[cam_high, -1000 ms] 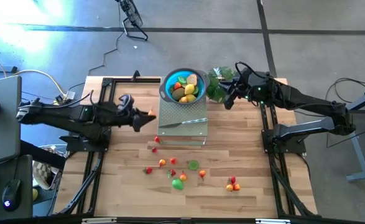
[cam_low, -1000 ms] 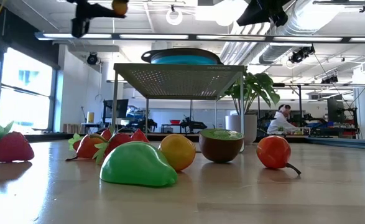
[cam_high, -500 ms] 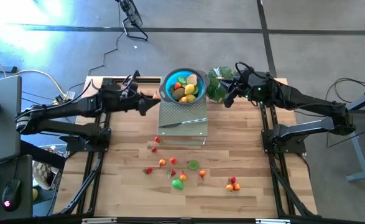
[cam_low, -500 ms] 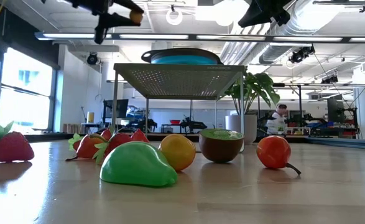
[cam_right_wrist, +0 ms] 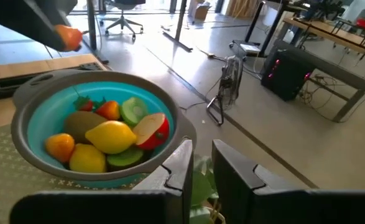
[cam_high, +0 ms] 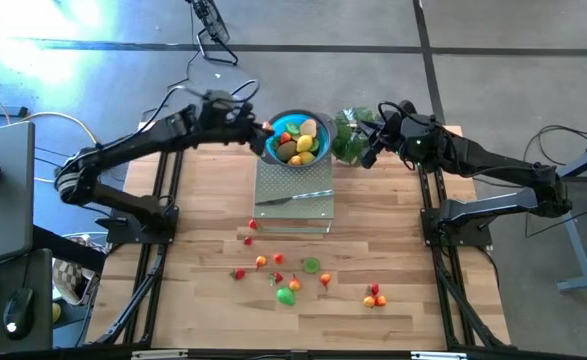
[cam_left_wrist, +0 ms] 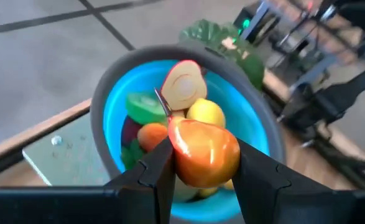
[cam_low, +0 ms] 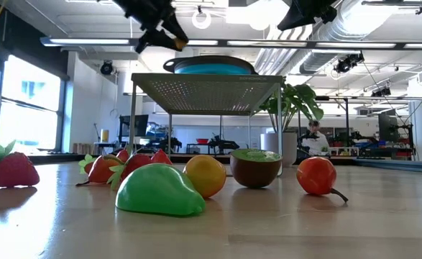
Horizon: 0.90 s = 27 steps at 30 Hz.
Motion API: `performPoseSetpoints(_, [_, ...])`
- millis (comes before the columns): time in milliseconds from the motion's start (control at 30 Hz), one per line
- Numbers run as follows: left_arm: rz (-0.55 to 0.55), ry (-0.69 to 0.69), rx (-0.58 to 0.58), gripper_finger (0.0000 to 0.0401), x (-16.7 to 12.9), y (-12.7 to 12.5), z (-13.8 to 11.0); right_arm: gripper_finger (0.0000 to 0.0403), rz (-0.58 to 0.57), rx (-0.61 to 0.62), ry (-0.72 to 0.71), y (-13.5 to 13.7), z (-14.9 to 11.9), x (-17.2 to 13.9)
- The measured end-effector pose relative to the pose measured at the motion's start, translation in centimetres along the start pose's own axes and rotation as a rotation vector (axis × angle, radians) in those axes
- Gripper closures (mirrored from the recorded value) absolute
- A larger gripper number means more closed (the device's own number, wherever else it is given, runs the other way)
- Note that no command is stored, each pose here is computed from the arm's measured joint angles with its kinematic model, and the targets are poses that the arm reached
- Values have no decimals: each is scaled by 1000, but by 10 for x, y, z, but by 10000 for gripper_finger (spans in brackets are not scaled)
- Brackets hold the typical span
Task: Pick & Place Fruit
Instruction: Put the orange peach in the blue bowl on the shelf
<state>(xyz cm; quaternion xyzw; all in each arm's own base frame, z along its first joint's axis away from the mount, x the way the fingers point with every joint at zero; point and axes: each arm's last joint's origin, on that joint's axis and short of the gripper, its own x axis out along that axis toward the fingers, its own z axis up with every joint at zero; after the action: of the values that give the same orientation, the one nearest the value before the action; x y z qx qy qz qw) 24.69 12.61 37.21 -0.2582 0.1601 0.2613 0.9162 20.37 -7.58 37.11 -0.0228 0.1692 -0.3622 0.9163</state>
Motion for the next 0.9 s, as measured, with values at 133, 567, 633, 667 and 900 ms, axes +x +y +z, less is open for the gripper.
performPoseSetpoints(133, [12, 21, 78, 274, 18, -8, 17, 350, -15, -3, 0, 0, 0, 0])
performPoseSetpoints(567, [268, 202, 132, 274, 56, 1, 11, 350, -14, -18, 15, 0, -1, 0])
performPoseSetpoints(633, [282, 208, 124, 274, 59, 2, 9, 350, -14, -18, 14, 0, -1, 0])
performPoseSetpoints(667, [285, 214, 119, 274, 59, 2, 9, 350, -14, -18, 14, 0, -1, 0])
performPoseSetpoints(900, [282, 203, 115, 263, 59, 2, 10, 350, -14, -16, 14, 0, -1, 0])
